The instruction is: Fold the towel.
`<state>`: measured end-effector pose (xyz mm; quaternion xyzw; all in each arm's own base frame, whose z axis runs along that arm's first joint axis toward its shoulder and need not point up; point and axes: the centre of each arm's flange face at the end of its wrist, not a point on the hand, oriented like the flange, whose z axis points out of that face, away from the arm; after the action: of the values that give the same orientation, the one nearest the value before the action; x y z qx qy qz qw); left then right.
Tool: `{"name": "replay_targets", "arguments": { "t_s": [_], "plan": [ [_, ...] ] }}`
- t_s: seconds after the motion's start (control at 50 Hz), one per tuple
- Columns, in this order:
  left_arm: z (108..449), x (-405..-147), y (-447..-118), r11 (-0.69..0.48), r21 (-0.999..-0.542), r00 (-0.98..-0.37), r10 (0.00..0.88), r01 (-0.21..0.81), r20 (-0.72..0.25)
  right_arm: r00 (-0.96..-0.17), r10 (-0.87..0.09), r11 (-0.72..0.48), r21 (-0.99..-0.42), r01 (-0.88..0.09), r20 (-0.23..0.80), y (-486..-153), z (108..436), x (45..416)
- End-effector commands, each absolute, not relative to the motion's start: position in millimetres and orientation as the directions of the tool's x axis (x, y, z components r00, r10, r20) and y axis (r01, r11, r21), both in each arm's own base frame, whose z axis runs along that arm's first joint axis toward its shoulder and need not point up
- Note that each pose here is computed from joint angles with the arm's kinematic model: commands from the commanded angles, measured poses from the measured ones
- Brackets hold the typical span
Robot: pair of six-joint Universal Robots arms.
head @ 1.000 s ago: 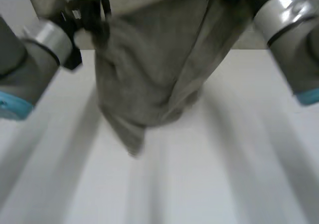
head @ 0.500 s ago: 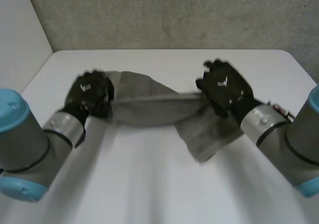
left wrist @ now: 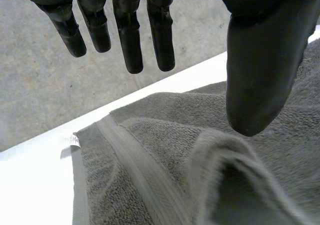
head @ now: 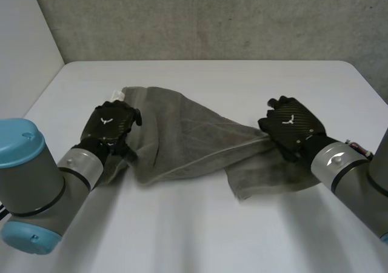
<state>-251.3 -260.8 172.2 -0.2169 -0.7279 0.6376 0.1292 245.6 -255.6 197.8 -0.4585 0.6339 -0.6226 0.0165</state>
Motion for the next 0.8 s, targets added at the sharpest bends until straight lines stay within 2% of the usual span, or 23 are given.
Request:
{"name": "replay_targets", "arguments": {
  "t_s": [0.02, 0.12, 0.26, 0.46, 0.66, 0.8],
  "plan": [
    [166.9, -247.3, -256.9, 0.137, -0.977, -0.872, 0.482, 0.165, -0.080, -0.591, -0.583, -0.175, -0.797, -0.578, 0.557, -261.8, 198.0, 236.7],
    [162.5, -247.3, -245.3, 0.190, -0.963, -0.864, 0.499, 0.189, -0.072, -0.592, -0.597, -0.161, -0.804, -0.573, 0.542, -260.2, 193.8, 238.7],
    [162.4, -242.2, -245.4, 0.193, -0.959, -0.867, 0.491, 0.209, -0.090, -0.590, -0.608, -0.149, -0.806, -0.572, 0.531, -259.7, 188.9, 240.1],
    [151.9, -235.0, -235.0, 0.188, -0.936, -0.849, 0.501, 0.297, -0.169, -0.591, -0.609, -0.145, -0.807, -0.572, 0.529, -260.2, 188.0, 239.7],
    [138.2, -247.4, -258.1, 0.111, -0.956, -0.846, 0.501, 0.273, -0.184, -0.591, -0.622, -0.114, -0.806, -0.581, 0.514, -255.4, 183.0, 237.0],
    [135.4, -250.1, -270.5, 0.105, -0.958, -0.848, 0.497, 0.267, -0.182, -0.604, -0.640, -0.058, -0.813, -0.579, 0.475, -252.3, 177.7, 232.5]
  ]
}}
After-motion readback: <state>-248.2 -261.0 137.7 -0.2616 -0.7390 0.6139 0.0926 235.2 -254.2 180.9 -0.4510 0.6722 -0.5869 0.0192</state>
